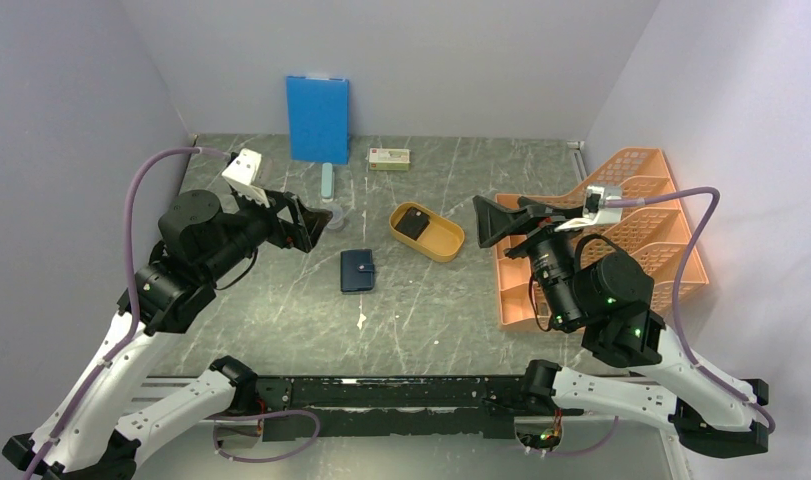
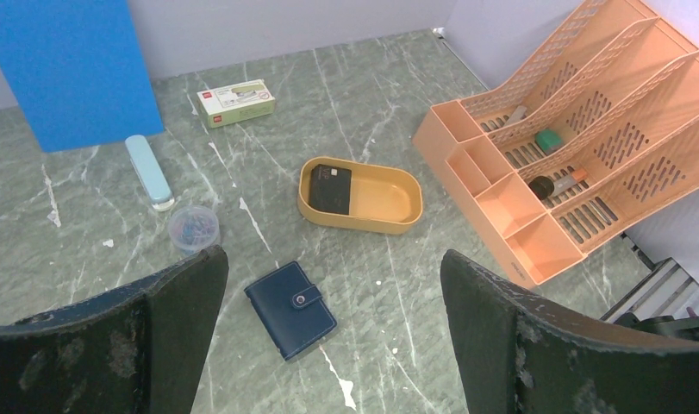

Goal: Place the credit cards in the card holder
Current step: Reset both arms

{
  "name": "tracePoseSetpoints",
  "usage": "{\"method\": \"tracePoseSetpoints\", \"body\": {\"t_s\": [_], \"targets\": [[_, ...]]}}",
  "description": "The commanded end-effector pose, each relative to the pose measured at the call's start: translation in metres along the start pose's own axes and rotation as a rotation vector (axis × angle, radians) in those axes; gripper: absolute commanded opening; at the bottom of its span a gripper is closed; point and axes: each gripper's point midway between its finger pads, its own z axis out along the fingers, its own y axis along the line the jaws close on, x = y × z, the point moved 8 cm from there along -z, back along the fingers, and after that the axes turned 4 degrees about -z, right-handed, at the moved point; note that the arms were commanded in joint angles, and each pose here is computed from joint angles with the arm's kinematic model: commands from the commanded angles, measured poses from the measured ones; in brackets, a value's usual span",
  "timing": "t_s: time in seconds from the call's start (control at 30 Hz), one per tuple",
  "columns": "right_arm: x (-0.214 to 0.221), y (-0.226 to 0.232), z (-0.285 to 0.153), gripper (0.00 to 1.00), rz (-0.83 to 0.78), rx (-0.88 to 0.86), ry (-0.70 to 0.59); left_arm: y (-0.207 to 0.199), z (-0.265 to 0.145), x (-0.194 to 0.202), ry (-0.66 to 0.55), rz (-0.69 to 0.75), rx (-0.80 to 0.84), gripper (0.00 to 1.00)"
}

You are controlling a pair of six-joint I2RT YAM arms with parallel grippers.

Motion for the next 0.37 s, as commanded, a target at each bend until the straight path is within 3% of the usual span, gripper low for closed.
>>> {"method": "tracePoseSetpoints", "body": {"t_s": [0.0,0.33], "targets": [[-0.0089,-0.0025,-0.0025,1.0,0.028,0.011,-0.024,-0.003,0.0004,-0.0036,-0.029,0.006,0.021,0.97],[-0.0096,0.0026,-0.0022,1.0,-0.002,-0.034,-0.002,-0.0027,0.0007,-0.0024,-0.026,0.003,0.021,0.97]]}}
